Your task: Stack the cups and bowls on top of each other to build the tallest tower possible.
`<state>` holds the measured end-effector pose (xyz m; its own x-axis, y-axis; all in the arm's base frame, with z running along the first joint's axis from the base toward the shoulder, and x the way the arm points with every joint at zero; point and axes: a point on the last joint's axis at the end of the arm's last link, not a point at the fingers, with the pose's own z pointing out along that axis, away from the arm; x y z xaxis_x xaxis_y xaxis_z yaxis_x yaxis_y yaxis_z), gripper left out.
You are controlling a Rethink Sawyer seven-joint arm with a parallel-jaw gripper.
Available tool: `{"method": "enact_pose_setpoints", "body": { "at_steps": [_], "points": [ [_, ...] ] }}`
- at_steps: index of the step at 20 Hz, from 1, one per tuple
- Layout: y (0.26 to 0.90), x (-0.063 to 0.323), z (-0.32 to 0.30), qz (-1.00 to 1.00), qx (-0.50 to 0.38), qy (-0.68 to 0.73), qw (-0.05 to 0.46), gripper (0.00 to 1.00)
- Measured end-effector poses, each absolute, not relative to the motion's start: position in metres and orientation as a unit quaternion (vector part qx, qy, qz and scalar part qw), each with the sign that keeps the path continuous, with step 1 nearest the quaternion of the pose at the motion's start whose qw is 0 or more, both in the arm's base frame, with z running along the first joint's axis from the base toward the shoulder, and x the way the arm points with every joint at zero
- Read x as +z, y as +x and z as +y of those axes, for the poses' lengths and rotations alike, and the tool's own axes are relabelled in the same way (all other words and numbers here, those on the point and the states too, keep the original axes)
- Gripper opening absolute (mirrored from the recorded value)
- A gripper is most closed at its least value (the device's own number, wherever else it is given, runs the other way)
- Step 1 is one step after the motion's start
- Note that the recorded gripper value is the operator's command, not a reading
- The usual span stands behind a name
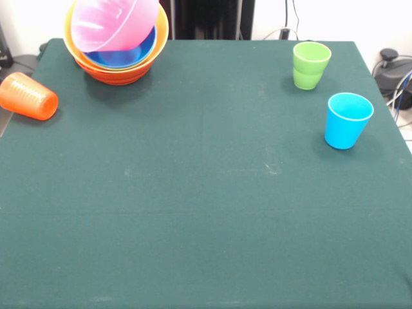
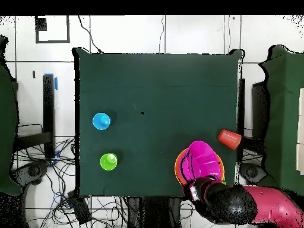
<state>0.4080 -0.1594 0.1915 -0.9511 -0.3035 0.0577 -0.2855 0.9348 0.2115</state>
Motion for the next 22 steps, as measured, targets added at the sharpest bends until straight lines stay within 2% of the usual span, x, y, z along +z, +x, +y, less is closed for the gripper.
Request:
{"method": "enact_pose_setpoints", "body": {
  "at_steps": [11, 22],
  "points": [
    [0.406, 0.190, -0.160, -0.984, -0.097, 0.148, 0.034, 0.00],
    [0.395, 0.178, -0.162, -0.984, -0.076, 0.162, -0.009, 0.00]
  ]
}}
